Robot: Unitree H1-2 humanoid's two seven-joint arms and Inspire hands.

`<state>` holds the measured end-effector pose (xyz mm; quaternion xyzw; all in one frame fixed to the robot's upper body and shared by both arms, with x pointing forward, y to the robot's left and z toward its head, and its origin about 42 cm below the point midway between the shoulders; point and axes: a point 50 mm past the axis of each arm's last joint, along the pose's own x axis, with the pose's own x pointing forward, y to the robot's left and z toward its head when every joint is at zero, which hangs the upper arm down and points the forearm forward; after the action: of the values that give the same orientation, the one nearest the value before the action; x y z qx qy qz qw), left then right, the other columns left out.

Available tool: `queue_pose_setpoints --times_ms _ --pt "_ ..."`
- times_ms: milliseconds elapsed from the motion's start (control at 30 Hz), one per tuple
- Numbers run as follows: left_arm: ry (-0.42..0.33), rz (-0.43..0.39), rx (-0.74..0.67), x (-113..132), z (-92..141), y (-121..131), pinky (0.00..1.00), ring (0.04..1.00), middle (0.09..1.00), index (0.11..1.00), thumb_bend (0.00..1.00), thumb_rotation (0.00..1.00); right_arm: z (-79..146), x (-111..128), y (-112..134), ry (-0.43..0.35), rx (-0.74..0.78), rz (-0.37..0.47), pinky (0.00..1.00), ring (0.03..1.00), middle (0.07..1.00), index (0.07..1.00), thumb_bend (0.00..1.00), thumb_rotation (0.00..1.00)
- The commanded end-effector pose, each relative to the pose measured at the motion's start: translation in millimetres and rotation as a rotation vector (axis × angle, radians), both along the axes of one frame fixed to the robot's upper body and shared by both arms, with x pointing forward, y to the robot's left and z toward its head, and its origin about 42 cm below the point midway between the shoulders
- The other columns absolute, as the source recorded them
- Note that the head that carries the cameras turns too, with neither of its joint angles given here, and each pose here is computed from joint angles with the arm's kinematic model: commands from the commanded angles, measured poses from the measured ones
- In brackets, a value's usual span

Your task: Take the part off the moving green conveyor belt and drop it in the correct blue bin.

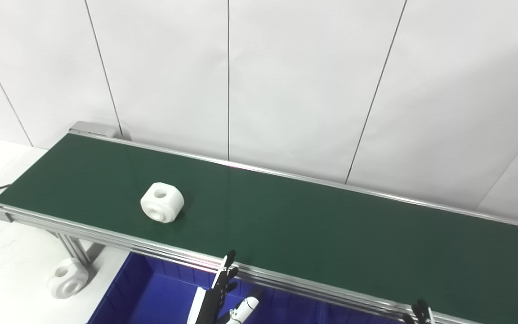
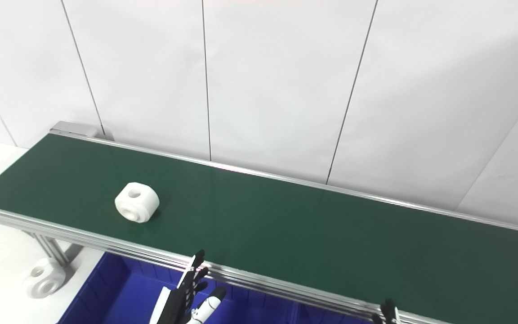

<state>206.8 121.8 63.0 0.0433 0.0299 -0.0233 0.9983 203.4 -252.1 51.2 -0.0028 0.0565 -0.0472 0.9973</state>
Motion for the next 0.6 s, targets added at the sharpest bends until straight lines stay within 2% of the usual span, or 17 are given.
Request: queue_pose_setpoints --times_ms 0,133,267,367,467,567 --pt "-0.075 -0.025 -0.089 6 19 -43 0.85 0.923 0.996 0.979 0.34 0.59 13 7 -2 -0.082 -0.007 0.014 1.0 0.962 0.996 1.0 0.74 1.0" --pt "-0.086 -0.029 -0.077 8 21 -44 0.87 0.937 0.991 0.967 0.39 0.62 13 7 -4 -0.087 -0.008 0.017 1.0 0.968 1.0 1.0 0.71 1.0" --pt "-0.143 -0.034 -0.036 11 26 -41 0.83 0.911 0.963 0.94 0.42 0.61 11 9 -4 -0.09 0.014 0.018 1.0 0.974 1.0 1.0 0.69 1.0" --pt "-0.217 -0.049 -0.007 18 35 -33 0.82 0.902 0.943 0.919 0.48 0.6 9 11 -3 -0.09 0.021 0.027 1.0 0.977 1.0 1.0 0.69 1.0" --pt "-0.327 -0.095 0.068 33 49 -15 0.81 0.901 0.921 0.912 0.5 0.54 9 15 0 -0.099 0.005 0.033 1.0 0.973 1.0 1.0 0.71 1.0" --pt "-0.451 -0.111 0.177 59 76 9 0.72 0.862 0.899 0.885 0.66 0.53 8 17 2 -0.101 -0.007 0.038 1.0 0.966 0.997 1.0 0.73 1.0"
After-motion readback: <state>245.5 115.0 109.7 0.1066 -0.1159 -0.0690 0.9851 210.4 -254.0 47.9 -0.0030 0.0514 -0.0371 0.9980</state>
